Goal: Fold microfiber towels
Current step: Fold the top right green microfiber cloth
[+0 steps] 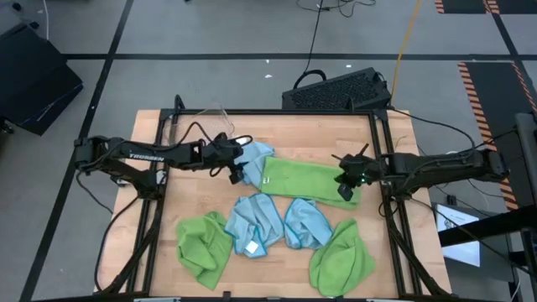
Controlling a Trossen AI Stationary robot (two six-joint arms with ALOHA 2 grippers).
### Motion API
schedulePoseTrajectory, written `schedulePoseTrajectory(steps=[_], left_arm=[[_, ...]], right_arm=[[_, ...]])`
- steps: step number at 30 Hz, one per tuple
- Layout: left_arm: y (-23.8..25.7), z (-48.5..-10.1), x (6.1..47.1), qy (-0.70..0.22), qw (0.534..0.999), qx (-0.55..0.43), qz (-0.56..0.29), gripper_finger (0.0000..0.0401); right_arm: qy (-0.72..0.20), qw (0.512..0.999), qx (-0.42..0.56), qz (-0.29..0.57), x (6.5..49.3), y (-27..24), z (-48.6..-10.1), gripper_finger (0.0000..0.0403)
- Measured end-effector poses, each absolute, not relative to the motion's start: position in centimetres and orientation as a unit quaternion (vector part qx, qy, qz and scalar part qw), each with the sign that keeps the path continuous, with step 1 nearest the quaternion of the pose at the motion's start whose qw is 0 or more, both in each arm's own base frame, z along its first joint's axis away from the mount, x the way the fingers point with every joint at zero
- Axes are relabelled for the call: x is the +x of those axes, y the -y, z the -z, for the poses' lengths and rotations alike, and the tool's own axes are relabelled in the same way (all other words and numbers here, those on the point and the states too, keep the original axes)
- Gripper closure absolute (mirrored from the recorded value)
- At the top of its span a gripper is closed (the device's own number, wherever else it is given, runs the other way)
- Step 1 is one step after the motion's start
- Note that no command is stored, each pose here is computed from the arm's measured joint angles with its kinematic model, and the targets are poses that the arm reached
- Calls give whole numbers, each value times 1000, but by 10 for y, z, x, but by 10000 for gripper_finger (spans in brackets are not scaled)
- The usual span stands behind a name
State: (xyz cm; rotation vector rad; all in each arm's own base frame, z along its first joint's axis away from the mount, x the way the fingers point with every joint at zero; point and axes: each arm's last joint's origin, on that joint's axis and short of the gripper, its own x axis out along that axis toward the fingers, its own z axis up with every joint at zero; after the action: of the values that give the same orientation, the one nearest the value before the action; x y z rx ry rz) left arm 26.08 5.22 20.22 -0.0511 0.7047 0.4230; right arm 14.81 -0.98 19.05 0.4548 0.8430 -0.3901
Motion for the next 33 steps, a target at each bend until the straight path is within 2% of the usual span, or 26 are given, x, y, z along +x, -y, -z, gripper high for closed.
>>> schedulePoseTrajectory(steps=[8,13,23,27,33], left_arm=[[-33,-192,269,-355,919,-26,-169,142],[-35,-174,279,-374,911,-29,-173,142],[-47,-137,296,-391,904,-16,-172,142],[-52,-119,296,-420,890,-19,-175,142],[-55,-106,290,-469,858,-66,-202,142]], right_arm=[[-306,917,145,213,178,26,-196,403],[-234,948,151,151,218,37,-196,403],[-319,933,129,101,300,61,-173,403],[-353,922,131,89,317,73,-151,403],[-393,902,150,95,319,89,-126,403]])
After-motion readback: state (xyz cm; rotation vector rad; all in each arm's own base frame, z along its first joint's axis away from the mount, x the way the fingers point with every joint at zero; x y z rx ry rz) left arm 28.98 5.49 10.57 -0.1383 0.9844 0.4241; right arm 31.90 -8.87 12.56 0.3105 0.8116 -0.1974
